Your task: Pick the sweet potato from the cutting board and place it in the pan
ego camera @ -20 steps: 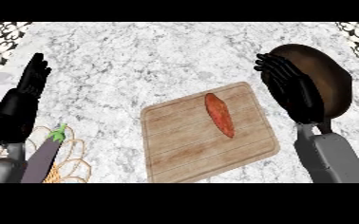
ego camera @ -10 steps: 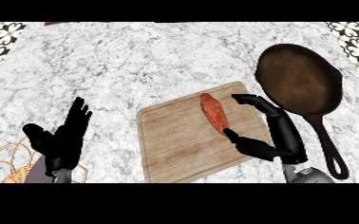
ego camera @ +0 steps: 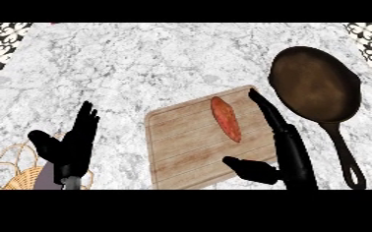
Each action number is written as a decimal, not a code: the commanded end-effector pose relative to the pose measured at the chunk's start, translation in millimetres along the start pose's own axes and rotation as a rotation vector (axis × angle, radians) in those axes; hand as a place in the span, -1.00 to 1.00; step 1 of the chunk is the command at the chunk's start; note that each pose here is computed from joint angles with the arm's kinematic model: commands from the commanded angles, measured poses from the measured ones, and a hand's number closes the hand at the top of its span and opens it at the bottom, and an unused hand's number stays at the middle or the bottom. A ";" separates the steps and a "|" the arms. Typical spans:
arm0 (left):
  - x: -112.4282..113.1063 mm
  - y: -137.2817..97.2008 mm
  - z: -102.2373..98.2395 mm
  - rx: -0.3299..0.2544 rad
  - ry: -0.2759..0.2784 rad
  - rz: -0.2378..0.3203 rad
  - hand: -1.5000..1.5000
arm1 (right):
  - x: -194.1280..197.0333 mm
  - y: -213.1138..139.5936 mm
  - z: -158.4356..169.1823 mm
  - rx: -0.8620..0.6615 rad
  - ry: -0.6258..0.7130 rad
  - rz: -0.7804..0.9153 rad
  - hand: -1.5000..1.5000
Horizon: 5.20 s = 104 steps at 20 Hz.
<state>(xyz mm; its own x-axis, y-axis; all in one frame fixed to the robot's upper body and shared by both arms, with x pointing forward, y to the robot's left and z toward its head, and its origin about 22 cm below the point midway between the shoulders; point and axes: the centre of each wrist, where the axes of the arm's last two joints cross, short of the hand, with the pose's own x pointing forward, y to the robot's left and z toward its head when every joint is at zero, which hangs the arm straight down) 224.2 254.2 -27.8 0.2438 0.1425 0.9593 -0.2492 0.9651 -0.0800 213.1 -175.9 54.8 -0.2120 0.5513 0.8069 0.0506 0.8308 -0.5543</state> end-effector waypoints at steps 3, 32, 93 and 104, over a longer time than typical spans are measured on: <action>-19.3 5.0 3.5 -0.023 0.078 -0.010 0.00 | 53.4 -15.1 -48.0 -0.005 0.101 0.153 -1.00; -24.5 5.8 3.6 -0.001 0.050 0.001 0.00 | 39.0 34.5 -141.9 0.778 0.500 0.656 -1.00; -16.5 11.0 9.7 -0.003 0.078 0.013 0.00 | 111.0 -10.5 -44.7 -0.229 0.196 0.671 1.00; -16.3 -5.4 -9.0 -0.016 0.067 0.005 0.00 | 25.5 -69.8 -109.9 -0.370 0.226 0.656 1.00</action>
<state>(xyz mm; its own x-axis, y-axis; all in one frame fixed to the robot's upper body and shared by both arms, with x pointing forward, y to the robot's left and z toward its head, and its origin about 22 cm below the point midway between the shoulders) 225.7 249.5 -33.6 0.2383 0.1470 0.9600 -0.2290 0.9691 -0.0916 285.6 -168.8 147.8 0.1417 0.8989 0.4147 0.3794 0.3376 -0.8615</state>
